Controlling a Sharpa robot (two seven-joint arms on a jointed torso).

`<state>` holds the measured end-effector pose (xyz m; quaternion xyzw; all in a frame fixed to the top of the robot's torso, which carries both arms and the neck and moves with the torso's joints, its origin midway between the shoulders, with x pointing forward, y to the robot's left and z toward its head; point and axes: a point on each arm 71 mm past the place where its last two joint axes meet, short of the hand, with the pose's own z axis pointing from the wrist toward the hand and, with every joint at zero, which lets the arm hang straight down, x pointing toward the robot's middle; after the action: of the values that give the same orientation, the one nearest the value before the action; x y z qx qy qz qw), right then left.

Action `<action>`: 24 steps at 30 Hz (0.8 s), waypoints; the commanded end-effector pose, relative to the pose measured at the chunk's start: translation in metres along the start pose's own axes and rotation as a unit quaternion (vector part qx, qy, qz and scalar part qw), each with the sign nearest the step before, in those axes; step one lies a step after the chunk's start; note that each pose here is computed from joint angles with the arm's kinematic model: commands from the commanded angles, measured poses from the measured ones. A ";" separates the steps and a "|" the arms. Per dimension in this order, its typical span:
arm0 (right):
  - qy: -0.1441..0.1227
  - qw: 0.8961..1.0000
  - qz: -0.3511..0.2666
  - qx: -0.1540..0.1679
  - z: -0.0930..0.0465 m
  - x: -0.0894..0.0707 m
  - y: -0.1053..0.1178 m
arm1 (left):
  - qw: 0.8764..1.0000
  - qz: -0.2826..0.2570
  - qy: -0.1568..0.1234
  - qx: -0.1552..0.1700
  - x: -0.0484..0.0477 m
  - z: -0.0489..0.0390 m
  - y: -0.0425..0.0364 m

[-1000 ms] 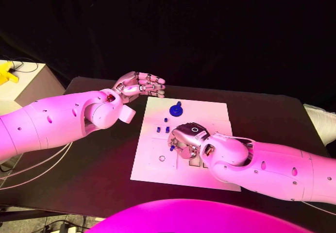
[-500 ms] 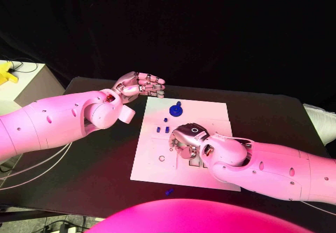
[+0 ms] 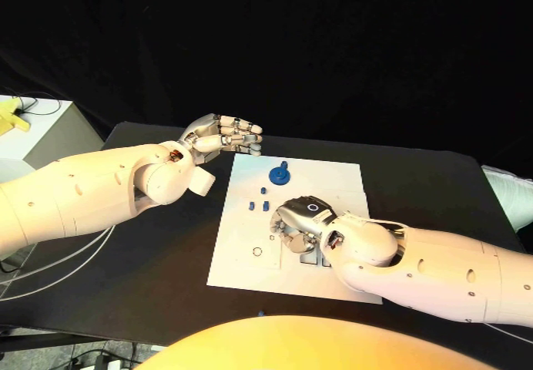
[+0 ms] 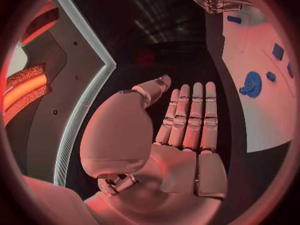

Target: Assemble the parts on the task board

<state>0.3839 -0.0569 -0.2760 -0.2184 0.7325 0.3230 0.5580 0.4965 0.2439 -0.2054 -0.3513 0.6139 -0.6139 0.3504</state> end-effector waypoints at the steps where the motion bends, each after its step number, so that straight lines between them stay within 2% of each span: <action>1: -0.032 0.999 0.022 -0.012 -0.004 -0.006 0.001 | 1.000 -0.007 0.008 0.003 0.0020 0.0003 -0.0009; 6: -0.046 0.998 0.045 -0.023 -0.011 -0.010 -0.002 | 1.000 -0.007 0.007 0.003 0.0018 0.0000 -0.0010; 12: -0.049 0.994 0.085 -0.046 -0.023 -0.020 -0.007 | 1.000 -0.007 0.006 0.004 0.0009 -0.0002 -0.0009; 17: -0.029 0.991 0.111 -0.064 -0.031 -0.026 -0.011 | 1.000 -0.009 0.005 0.003 0.0005 0.0007 0.0011; 24: 0.012 0.988 0.134 -0.080 -0.037 -0.025 -0.015 | 1.000 -0.014 0.003 -0.002 0.0003 0.0045 0.0086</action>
<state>0.3814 -0.0983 -0.2469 -0.1582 0.7224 0.4209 0.5253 0.5001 0.2428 -0.2142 -0.3578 0.6154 -0.6096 0.3486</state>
